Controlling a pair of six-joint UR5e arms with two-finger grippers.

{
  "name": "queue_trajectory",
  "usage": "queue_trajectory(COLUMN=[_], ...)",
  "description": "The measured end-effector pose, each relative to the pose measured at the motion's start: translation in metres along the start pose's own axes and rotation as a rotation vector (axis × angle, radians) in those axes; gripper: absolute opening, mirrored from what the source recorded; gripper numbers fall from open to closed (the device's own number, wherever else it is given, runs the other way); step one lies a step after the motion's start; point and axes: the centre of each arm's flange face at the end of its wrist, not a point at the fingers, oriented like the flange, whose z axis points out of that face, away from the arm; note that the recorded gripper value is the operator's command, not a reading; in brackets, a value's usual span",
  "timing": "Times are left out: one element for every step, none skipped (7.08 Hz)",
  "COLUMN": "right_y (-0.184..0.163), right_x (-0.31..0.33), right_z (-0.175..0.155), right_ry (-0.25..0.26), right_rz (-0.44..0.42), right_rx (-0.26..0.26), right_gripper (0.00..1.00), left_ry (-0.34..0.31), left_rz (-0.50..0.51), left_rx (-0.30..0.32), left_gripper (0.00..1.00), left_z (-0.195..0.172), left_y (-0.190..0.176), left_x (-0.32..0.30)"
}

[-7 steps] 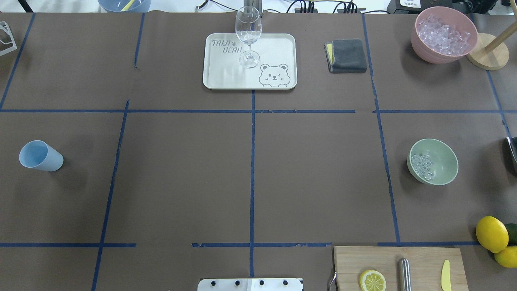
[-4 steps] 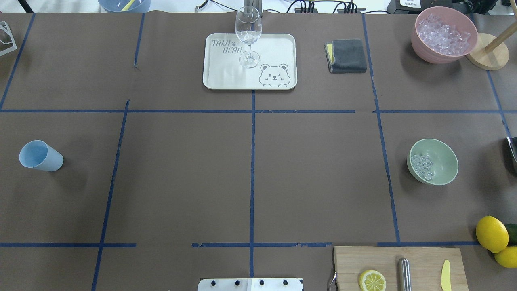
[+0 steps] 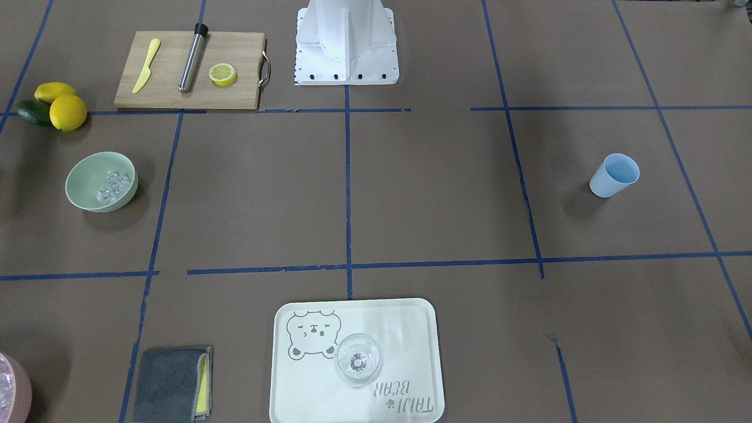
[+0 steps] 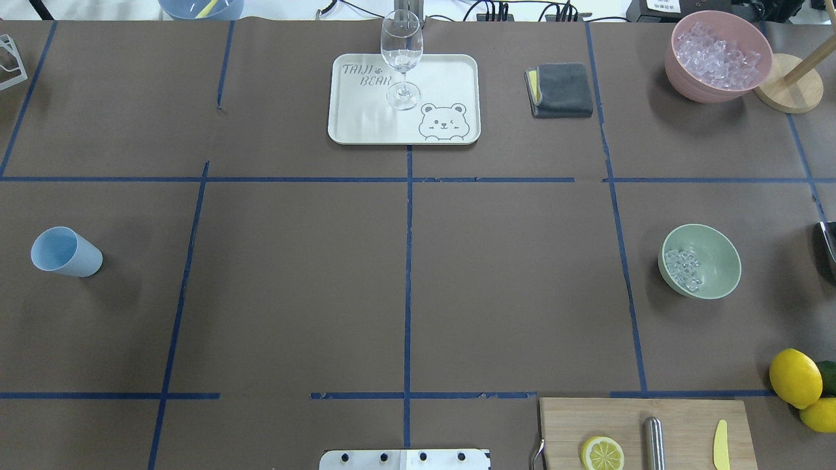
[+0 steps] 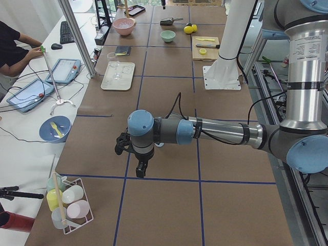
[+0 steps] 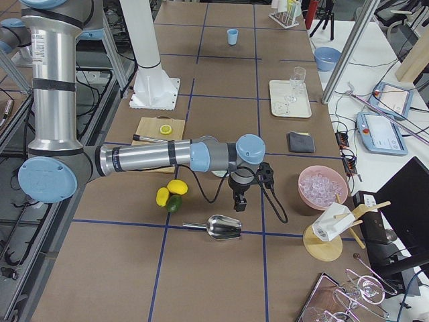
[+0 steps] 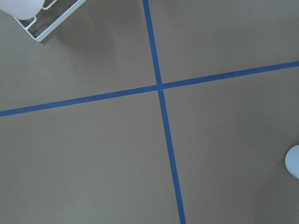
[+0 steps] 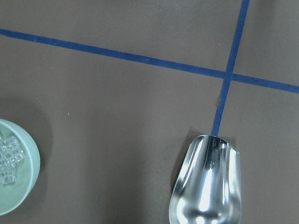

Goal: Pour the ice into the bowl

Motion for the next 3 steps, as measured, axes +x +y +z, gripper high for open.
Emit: queue_trajectory(right_y=[0.0004,0.0005,0.0006], right_x=[0.0016,0.0021,0.0021], right_z=[0.0015,0.0020,0.0019], right_ry=[0.001,0.001,0.001], right_rz=[0.001,0.000,0.001], right_rx=[-0.003,-0.004,-0.003], right_gripper=[1.00,1.00,1.00], left_ry=[0.001,0.000,-0.002], left_rz=[0.003,0.003,0.003], left_rx=[-0.001,-0.001,0.001], left_gripper=[1.00,1.00,1.00], left_z=[0.0007,0.0006,-0.0002], left_y=[0.0058,0.0077,0.0075], left_x=[0.0008,0.0015,0.0022])
